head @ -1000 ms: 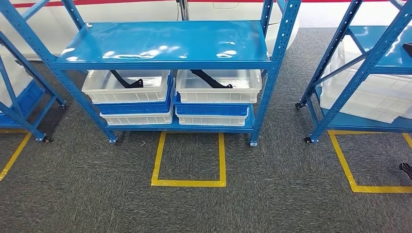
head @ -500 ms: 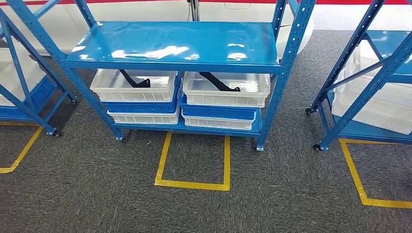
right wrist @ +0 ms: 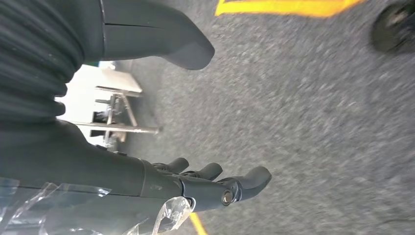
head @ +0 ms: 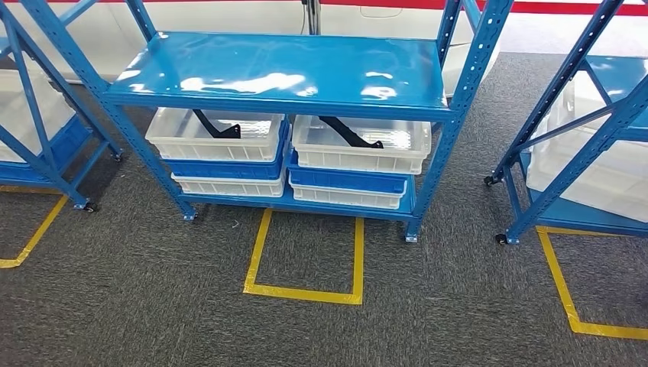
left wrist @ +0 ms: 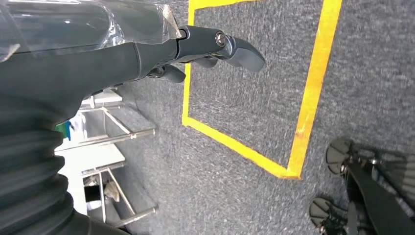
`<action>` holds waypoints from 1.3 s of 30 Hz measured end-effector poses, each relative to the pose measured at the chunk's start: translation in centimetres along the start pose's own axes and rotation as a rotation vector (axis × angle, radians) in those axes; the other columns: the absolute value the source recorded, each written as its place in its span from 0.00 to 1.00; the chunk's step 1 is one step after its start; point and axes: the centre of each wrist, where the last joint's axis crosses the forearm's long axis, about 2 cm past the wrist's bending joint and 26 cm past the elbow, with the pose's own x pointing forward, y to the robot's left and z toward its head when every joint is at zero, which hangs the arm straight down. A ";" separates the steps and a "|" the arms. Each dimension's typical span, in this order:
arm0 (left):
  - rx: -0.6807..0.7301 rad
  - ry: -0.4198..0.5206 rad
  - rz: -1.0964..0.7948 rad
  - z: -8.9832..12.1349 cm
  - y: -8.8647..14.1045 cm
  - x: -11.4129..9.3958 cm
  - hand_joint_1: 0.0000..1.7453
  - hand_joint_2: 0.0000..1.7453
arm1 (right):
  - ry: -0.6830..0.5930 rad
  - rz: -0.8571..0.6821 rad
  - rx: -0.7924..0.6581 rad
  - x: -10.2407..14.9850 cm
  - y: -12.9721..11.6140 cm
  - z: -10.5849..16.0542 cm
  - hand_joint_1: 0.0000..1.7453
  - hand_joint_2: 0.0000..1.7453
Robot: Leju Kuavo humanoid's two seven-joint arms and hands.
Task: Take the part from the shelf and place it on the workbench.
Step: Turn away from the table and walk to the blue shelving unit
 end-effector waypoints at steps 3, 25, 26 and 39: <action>0.001 -0.016 0.022 -0.1 0.3 -0.4 0.00 1.00 | -0.015 -0.011 0.018 -0.8 0.2 -0.1 0.00 1.00; 0.009 -0.159 0.098 -0.7 2.2 -3.8 0.00 1.00 | -0.186 -0.141 0.104 -3.9 0.1 -0.6 0.00 1.00; 0.005 -0.147 0.097 -0.8 2.1 -4.6 0.00 1.00 | -0.216 -0.150 0.104 -3.2 -0.1 -0.5 0.00 1.00; -0.017 -0.305 -0.015 -0.1 1.8 -0.8 0.00 1.00 | -0.172 -0.221 0.128 -8.0 0.7 -0.9 0.00 1.00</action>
